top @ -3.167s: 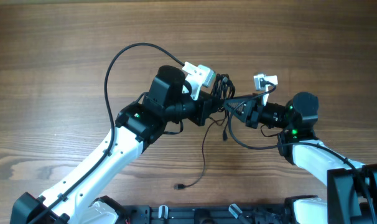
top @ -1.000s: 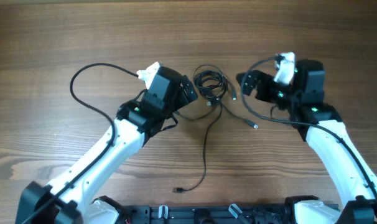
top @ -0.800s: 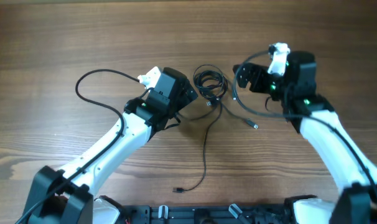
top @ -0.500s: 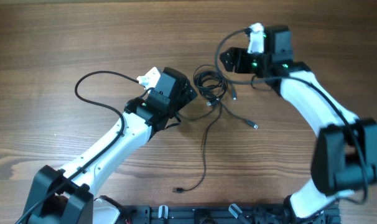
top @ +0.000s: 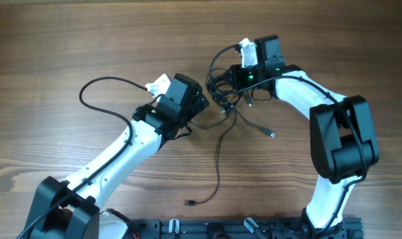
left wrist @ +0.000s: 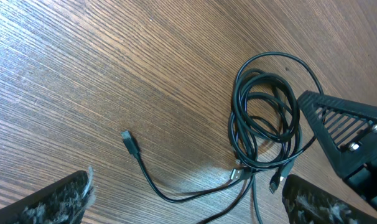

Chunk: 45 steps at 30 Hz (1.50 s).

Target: Untangle cables

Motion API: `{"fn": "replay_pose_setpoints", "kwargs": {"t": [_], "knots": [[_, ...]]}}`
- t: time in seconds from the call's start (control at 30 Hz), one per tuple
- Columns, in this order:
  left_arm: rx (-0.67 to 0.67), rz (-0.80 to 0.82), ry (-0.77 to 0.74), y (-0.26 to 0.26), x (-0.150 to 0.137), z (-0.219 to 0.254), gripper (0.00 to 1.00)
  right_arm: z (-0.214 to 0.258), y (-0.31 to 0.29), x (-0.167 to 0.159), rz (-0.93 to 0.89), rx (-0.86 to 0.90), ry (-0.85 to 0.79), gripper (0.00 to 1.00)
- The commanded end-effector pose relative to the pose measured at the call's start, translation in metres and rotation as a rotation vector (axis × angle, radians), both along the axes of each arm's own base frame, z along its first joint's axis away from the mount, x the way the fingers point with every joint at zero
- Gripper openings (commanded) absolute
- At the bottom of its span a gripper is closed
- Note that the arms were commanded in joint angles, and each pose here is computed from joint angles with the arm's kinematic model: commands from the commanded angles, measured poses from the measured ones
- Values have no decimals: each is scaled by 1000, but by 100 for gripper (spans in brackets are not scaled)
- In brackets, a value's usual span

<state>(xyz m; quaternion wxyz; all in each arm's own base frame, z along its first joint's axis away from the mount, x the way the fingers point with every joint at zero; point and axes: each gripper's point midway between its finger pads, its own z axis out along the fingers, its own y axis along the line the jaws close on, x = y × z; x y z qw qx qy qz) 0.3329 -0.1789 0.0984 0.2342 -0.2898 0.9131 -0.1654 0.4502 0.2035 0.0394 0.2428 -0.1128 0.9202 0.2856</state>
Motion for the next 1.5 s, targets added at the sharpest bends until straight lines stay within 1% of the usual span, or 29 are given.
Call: {"fn": "replay_pose_setpoints", "kwargs": {"t": [0.0, 0.03, 0.1, 0.13, 0.2, 0.27, 0.33, 0.4, 0.5, 0.6, 0.67, 0.77, 0.83, 0.9, 1.0, 1.07, 1.2, 1.3, 1.47], "knots": [[18, 31, 6, 7, 0, -3, 100, -4, 3, -7, 35, 11, 36, 20], [18, 31, 7, 7, 0, -4, 100, -9, 2, -10, 32, 1, 55, 19], [19, 31, 9, 7, 0, -4, 100, -14, 1, -15, 33, -4, 79, 11], [19, 31, 9, 7, 0, -4, 100, -15, 2, -19, 40, 4, 95, 5], [19, 31, 9, 7, -1, -4, 100, -6, 13, -28, 99, 75, 114, 5], [9, 25, 24, 6, -3, -5, 100, 18, 23, -38, 170, 190, 127, 5], [-79, 7, 52, 2, -3, 0, 100, 44, 18, -47, 184, 255, 146, 5], [-183, -1, 72, 6, 0, 11, 100, 71, 6, -58, 190, 280, 152, 4], [-306, -111, 17, 17, 11, 37, 100, 116, -2, -90, 322, 327, 81, 5], [-432, -229, -56, 21, 20, 62, 100, 149, -5, -123, 449, 301, -24, 4], [-541, -378, -140, 16, 23, 85, 100, 174, -2, -141, 503, 293, -98, 5], [-607, -530, -194, 2, 15, 99, 100, 193, 5, -153, 552, 288, -169, 4], [-604, -586, -196, -7, 10, 97, 100, 202, 13, -161, 587, 314, -189, 5], [-591, -612, -189, -13, 7, 93, 100, 215, 23, -172, 657, 376, -229, 4], [-545, -581, -166, -14, 11, 79, 100, 238, 34, -185, 738, 515, -277, 5], [-548, -526, -124, -14, 14, 71, 100, 241, 34, -182, 740, 522, -292, 4], [-634, -376, 41, -16, 12, 50, 100, 235, 34, -171, 675, 474, -256, 5], [-661, -317, 106, -16, 12, 40, 100, 234, 34, -171, 658, 477, -229, 5], [-735, -173, 247, -25, 13, 21, 100, 236, 36, -169, 637, 491, -200, 5]]}}
